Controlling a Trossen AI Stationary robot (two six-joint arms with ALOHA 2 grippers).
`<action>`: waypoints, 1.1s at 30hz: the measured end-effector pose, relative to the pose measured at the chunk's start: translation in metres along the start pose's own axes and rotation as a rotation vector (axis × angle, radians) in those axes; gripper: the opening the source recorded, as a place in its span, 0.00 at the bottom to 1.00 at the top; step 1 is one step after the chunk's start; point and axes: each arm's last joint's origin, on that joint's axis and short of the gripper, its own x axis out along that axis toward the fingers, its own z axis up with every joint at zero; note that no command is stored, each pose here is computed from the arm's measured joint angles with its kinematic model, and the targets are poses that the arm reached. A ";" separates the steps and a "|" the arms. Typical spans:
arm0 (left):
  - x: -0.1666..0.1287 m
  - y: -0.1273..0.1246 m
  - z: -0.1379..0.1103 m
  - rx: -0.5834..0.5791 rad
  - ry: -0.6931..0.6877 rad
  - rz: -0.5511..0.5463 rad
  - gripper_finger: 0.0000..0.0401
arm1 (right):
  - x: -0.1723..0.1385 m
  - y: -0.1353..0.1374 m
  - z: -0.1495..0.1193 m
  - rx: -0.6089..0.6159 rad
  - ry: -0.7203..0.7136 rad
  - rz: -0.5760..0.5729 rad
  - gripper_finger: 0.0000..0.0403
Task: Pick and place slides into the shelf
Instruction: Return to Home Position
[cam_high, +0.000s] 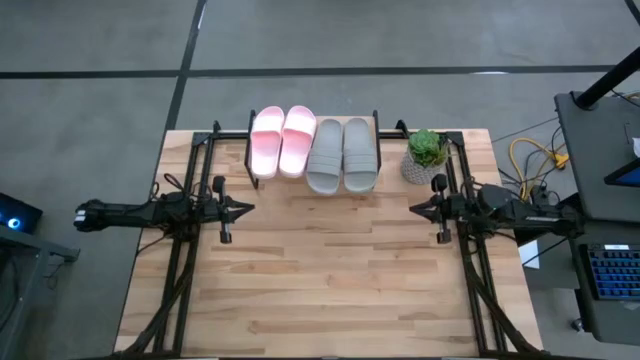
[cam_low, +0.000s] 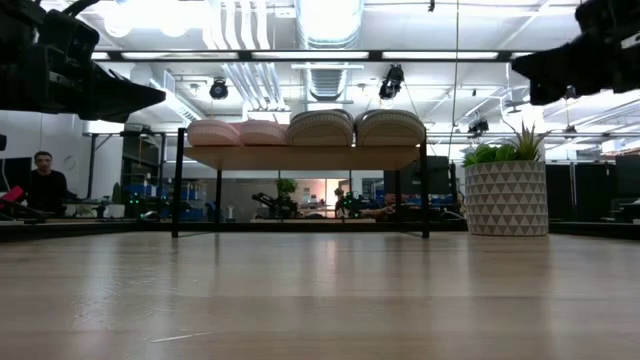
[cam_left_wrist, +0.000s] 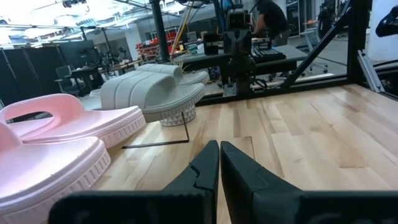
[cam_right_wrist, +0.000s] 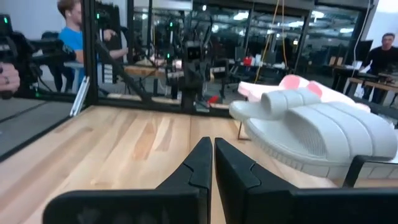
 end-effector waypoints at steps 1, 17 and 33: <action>0.000 0.000 0.000 -0.001 0.000 -0.001 0.00 | 0.001 0.000 -0.004 0.004 -0.005 -0.001 0.02; 0.000 -0.003 0.000 -0.108 -0.003 -0.093 0.00 | 0.007 0.003 -0.026 0.052 0.020 -0.002 0.02; 0.002 -0.004 -0.004 -0.105 0.036 -0.105 0.00 | 0.007 0.002 -0.026 0.030 0.026 -0.006 0.02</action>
